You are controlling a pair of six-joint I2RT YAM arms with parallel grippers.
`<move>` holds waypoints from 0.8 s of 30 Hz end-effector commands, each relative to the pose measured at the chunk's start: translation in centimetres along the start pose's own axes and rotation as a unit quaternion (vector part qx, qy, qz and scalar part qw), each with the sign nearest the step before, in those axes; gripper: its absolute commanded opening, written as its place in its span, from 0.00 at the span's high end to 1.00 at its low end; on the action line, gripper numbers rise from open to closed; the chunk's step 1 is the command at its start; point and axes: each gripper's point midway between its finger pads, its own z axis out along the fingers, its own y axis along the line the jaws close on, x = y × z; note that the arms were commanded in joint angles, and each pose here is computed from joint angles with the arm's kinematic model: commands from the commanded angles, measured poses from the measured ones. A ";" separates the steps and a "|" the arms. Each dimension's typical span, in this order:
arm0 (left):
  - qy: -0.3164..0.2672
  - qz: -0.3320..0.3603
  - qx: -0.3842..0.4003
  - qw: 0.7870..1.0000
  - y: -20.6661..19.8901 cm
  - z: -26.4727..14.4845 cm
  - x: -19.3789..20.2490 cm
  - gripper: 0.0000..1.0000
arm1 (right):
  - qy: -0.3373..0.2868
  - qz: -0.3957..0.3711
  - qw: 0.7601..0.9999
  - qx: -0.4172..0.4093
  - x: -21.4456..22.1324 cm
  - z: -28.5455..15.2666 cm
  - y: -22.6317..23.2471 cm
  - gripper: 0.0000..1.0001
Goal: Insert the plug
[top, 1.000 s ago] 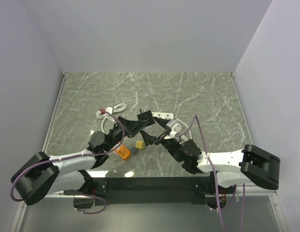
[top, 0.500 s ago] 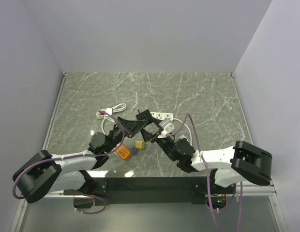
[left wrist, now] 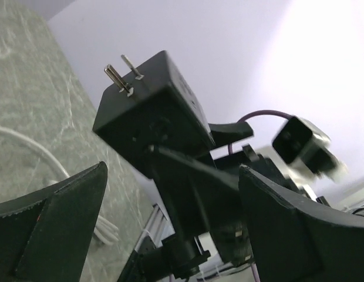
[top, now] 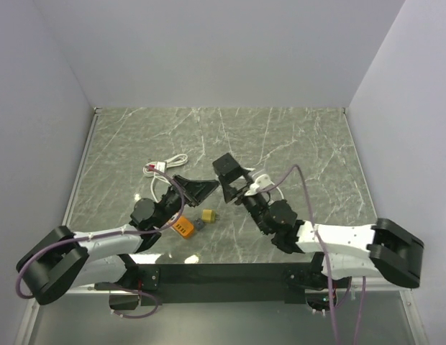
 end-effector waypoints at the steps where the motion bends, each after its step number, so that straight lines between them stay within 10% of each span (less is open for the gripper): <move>1: -0.033 0.051 0.037 0.997 -2.3 -0.5 -1.9 0.01 | -0.013 0.046 0.998 0.032 -3.3 0.3 -2.4 1.00; 13: -0.047 0.194 -0.038 0.979 0.9 -1.4 -4.4 0.01 | 0.140 0.085 0.986 0.028 -4.3 -0.3 -5.4 1.00; 24: -0.006 0.394 -0.046 0.918 2.7 -3.0 -4.3 0.01 | 0.269 0.104 0.957 0.041 -5.6 1.3 -8.6 1.00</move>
